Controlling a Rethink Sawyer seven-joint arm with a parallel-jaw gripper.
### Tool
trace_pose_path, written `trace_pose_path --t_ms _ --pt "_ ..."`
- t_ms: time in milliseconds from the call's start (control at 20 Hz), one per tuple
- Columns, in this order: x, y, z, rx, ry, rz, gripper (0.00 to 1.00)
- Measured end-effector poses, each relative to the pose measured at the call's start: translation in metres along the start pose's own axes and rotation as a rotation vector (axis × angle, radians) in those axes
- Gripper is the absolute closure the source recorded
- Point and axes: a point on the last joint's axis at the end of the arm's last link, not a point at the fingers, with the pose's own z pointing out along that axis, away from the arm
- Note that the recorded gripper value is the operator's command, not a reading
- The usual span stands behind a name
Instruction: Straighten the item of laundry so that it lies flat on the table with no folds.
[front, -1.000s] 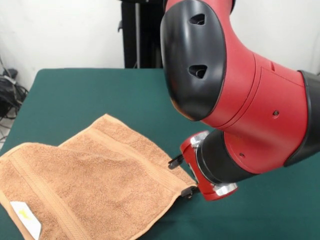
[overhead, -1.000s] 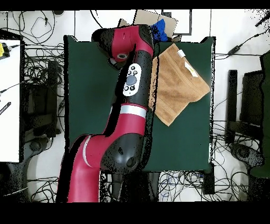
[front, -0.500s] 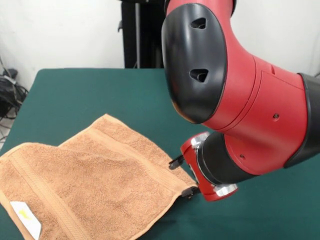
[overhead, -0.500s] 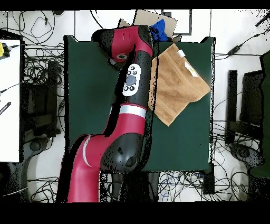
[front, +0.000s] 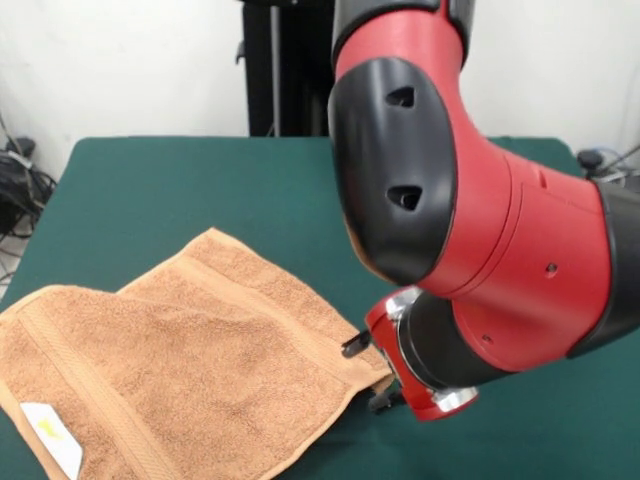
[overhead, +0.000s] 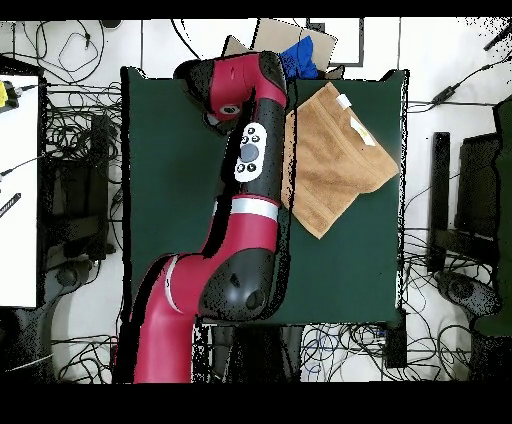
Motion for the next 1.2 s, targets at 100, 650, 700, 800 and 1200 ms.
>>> trace_pose_path --t_ms 100,650,700,800,1200 --pt "0.000 0.002 0.005 -0.001 0.001 -0.004 0.00" --pt "0.003 0.011 0.024 -0.007 -0.005 -0.026 0.00" --pt "0.003 0.012 0.023 -0.006 -0.014 -0.028 0.00" --pt "0.001 0.012 0.022 -0.003 -0.027 -0.030 0.00" --pt "-0.006 0.009 0.015 0.009 -0.050 -0.029 0.00"
